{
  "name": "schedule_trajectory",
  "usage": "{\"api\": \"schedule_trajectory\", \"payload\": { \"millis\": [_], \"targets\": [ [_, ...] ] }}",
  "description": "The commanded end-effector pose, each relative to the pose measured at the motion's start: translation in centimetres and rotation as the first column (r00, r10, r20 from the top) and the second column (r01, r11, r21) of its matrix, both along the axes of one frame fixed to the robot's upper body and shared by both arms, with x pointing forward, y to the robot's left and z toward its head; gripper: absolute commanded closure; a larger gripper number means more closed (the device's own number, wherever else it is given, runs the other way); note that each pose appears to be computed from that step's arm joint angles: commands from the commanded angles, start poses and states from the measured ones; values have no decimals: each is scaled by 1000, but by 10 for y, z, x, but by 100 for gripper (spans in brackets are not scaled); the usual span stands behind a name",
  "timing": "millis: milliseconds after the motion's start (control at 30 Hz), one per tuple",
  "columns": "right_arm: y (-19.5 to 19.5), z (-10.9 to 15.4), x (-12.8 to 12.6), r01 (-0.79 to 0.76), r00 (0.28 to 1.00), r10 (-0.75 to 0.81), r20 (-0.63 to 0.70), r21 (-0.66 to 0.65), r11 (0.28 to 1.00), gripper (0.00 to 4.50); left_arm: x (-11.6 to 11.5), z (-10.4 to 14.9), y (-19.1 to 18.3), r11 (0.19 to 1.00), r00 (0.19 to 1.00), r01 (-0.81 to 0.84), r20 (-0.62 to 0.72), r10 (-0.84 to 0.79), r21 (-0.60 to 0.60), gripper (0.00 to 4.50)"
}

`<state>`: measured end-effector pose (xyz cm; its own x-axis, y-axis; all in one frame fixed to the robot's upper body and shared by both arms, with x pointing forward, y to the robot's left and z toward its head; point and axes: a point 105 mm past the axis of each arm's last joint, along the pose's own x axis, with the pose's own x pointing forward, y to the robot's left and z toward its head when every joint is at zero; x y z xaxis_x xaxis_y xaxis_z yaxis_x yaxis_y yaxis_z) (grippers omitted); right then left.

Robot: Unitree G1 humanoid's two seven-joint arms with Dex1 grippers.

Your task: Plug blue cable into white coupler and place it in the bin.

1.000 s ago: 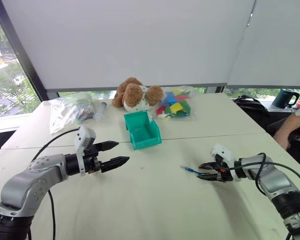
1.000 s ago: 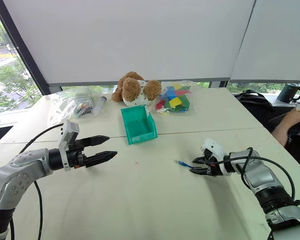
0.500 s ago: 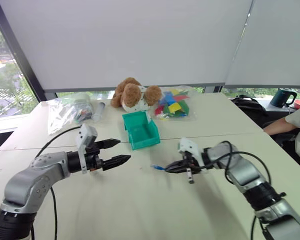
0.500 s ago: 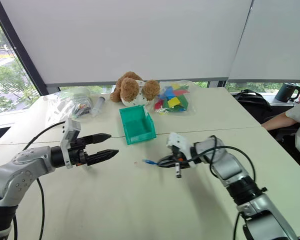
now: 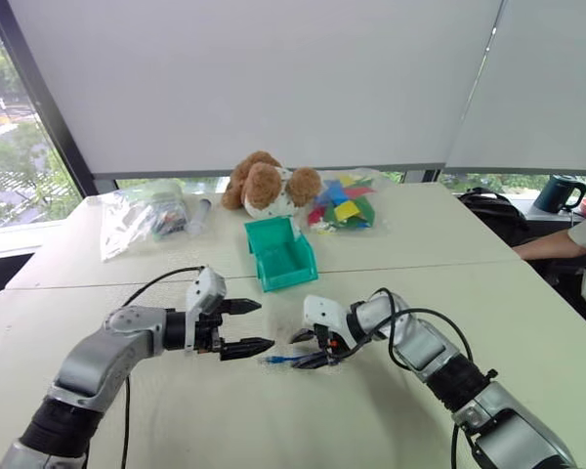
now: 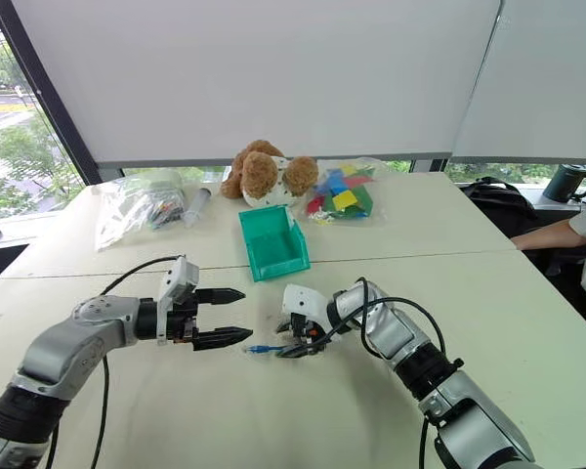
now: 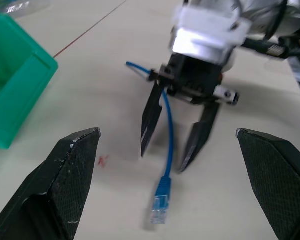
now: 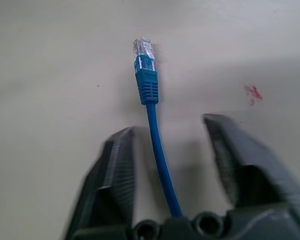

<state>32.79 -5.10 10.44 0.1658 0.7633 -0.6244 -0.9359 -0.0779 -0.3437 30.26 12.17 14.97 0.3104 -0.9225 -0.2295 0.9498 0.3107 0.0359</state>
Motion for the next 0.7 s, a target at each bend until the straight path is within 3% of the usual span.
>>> {"api": "schedule_trajectory", "payload": {
  "millis": [33, 133, 333, 667, 700],
  "targets": [
    [-7, 33, -6, 14, 998, -18, 64, 65, 998, 2, 2, -2, 3, 999, 999, 37, 34, -38, 37, 0],
    [-27, 51, -22, 65, 994, -74, 78, 109, 992, 2, 2, -22, 7, 993, 997, 77, -10, -76, 87, 0],
    [-46, 52, -37, 171, 982, -180, 61, 128, 977, 2, -2, -53, 7, 972, 987, 156, -62, -147, 174, 0],
    [-49, 52, -40, 256, 962, -268, 53, 168, 952, 2, 8, -72, 2, 969, 989, 150, -49, -143, 197, 0],
    [-50, 52, -41, 262, 960, -274, 53, 168, 950, 1, 9, -72, 1, 970, 989, 147, -44, -141, 195, 25]
  ]
}}
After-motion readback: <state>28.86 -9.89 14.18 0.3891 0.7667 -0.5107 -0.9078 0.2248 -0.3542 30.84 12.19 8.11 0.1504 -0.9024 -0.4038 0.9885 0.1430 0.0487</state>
